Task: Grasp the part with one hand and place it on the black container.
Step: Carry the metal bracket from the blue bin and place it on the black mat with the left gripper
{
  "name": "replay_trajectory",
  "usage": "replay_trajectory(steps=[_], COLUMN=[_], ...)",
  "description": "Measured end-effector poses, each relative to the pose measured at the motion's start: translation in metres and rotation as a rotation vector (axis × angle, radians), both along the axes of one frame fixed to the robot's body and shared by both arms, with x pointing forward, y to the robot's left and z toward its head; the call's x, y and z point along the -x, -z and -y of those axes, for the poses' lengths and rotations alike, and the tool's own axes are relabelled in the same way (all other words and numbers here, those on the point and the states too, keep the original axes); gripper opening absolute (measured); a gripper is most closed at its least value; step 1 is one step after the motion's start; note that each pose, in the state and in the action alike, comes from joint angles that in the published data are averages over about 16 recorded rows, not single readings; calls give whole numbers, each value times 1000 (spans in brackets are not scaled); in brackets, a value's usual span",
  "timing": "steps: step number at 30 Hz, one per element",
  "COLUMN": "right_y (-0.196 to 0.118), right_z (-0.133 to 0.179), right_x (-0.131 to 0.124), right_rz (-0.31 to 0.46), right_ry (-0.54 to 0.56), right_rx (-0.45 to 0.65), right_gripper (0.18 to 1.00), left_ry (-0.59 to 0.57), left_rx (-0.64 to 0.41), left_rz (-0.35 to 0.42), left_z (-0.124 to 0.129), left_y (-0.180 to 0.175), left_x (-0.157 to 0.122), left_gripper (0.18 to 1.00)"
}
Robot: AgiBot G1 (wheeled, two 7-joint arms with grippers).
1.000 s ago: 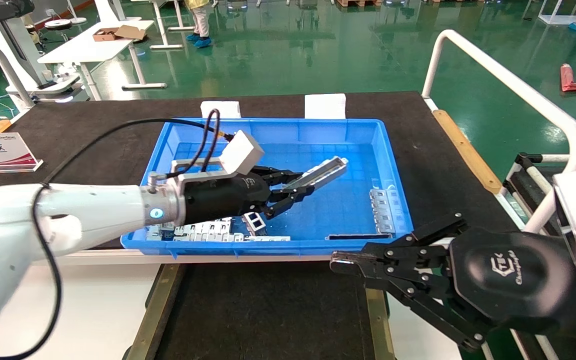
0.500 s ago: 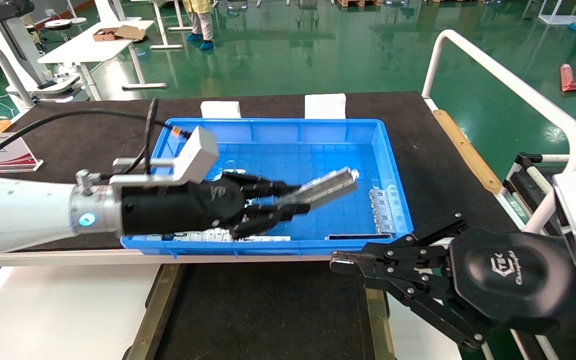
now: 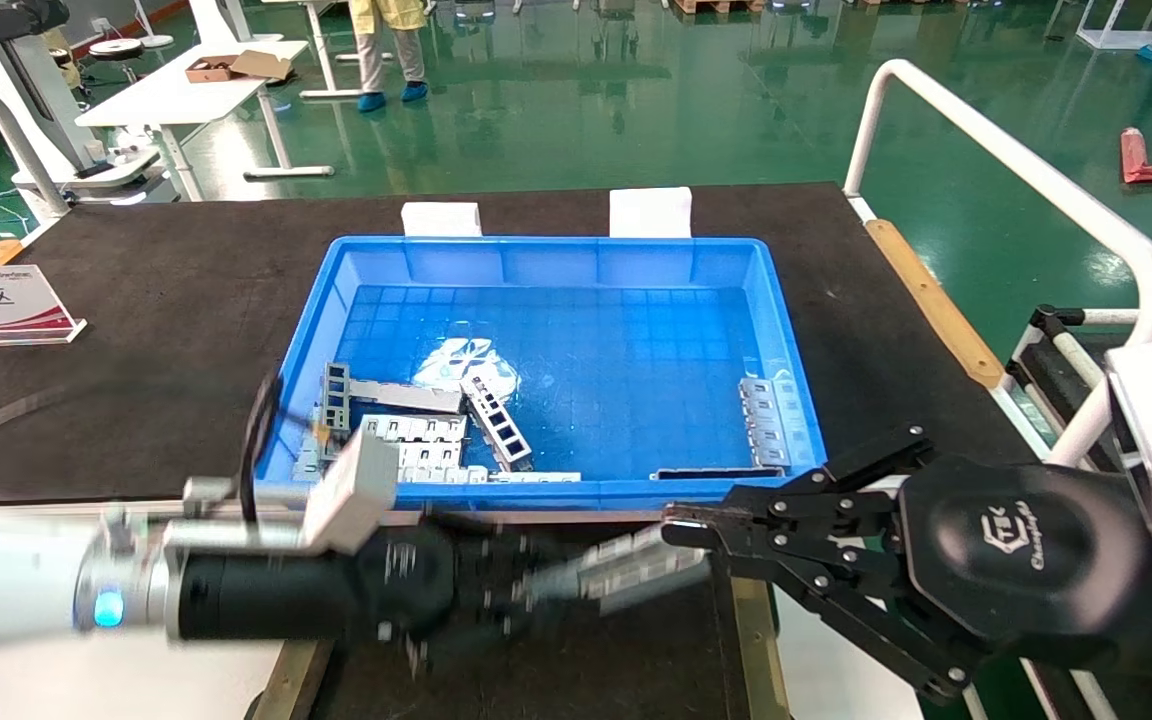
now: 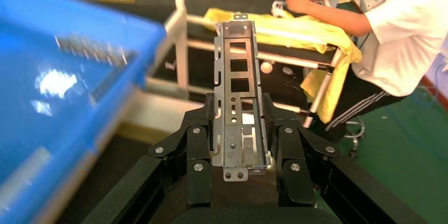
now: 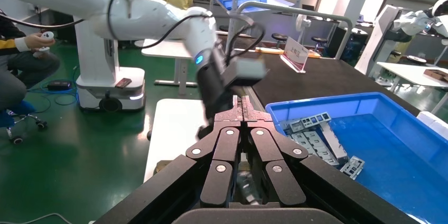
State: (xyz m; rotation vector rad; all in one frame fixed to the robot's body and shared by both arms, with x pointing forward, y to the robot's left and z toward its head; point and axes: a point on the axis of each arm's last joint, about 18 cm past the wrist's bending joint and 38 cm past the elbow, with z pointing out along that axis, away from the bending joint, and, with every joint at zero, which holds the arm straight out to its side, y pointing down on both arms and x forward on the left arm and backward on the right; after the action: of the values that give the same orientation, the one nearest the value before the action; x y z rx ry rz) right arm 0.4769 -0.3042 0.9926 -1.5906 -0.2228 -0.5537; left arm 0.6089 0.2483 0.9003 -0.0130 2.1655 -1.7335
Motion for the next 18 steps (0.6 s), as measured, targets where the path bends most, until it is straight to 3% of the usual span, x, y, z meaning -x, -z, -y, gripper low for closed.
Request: replay_trajectory(steps=[18], right_y=[0], right_z=[0], right_x=[0], right_rz=[0], right_ry=[0], right_rx=[0], right_gripper=[191], left_ry=[-309], left_rx=[37], left_rz=[-283], left_z=[13], left_y=[125], left_x=[18], left_gripper=[362])
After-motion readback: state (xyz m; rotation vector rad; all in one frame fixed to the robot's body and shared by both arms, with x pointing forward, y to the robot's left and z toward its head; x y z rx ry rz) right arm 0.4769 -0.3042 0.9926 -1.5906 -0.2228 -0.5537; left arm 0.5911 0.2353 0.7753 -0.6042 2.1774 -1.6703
